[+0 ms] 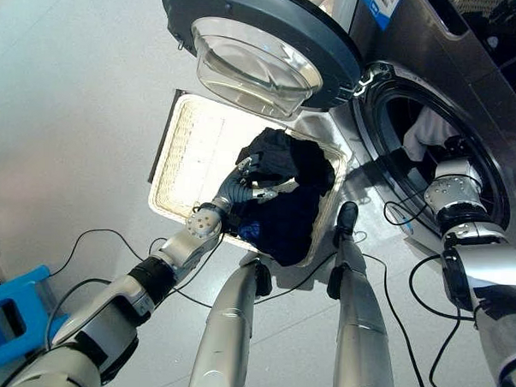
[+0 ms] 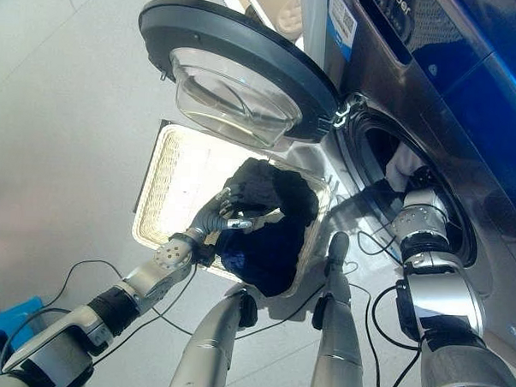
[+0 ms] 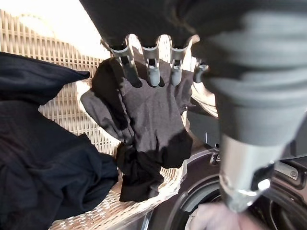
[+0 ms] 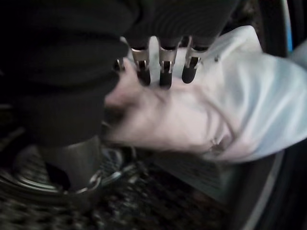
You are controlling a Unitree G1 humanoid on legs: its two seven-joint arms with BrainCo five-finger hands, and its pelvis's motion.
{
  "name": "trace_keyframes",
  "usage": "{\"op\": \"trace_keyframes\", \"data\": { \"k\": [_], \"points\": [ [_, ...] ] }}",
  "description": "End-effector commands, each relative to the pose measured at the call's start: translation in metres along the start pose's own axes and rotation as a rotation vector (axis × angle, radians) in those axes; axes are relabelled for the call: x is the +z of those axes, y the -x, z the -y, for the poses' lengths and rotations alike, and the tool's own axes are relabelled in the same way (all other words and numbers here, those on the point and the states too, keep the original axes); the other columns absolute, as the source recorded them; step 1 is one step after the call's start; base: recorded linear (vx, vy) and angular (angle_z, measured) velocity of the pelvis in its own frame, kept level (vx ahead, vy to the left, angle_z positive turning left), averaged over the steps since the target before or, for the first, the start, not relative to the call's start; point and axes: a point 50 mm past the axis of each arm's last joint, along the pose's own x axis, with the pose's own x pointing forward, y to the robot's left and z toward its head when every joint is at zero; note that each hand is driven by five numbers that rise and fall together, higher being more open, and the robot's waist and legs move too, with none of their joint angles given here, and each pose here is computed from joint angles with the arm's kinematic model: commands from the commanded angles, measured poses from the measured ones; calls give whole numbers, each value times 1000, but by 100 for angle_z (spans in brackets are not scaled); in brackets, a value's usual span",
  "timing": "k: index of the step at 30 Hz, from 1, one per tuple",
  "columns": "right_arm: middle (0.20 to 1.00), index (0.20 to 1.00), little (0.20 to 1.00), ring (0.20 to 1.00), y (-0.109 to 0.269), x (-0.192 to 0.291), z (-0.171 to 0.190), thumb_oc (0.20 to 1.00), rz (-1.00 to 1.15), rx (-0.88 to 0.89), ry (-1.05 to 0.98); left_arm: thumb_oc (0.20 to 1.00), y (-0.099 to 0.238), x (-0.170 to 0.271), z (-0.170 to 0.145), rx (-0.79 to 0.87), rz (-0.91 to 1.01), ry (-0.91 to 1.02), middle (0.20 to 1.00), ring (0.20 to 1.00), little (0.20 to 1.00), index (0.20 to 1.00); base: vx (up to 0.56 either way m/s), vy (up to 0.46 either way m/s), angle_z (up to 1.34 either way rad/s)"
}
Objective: Put the clothes into the washing machine.
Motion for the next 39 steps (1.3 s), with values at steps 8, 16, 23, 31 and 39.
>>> {"op": "trace_keyframes", "data": {
  "k": [8, 16, 23, 31, 39],
  "points": [
    [1000, 1000, 1000, 1000, -11, 7, -2, 1000, -108, 103, 508, 1000, -4, 12, -12, 70, 74, -86, 1000, 1000, 1000, 1000, 0, 0, 0],
    [1000, 1000, 1000, 1000, 0, -19, 11, 1000, -159, 121, 754, 1000, -7, 19, -47, 314, 130, -841, 1000, 1000, 1000, 1000, 1, -4, 2],
    [1000, 1000, 1000, 1000, 31, -59, -1, 1000, -126, 340, 796, 1000, -19, 21, -69, 382, 120, -1273, 1000, 1000, 1000, 1000, -14, 72, -5],
    [1000, 1000, 1000, 1000, 66, -89, -2, 1000, -166, 510, 722, 1000, -18, 2, -97, 427, -79, -1370, 1000, 1000, 1000, 1000, -13, 50, -15],
    [1000, 1000, 1000, 1000, 84, -100, -10, 1000, -193, 532, 605, 1000, -17, -10, -100, 414, -212, -1306, 1000, 1000, 1000, 1000, -11, -5, -11]
  ]
}}
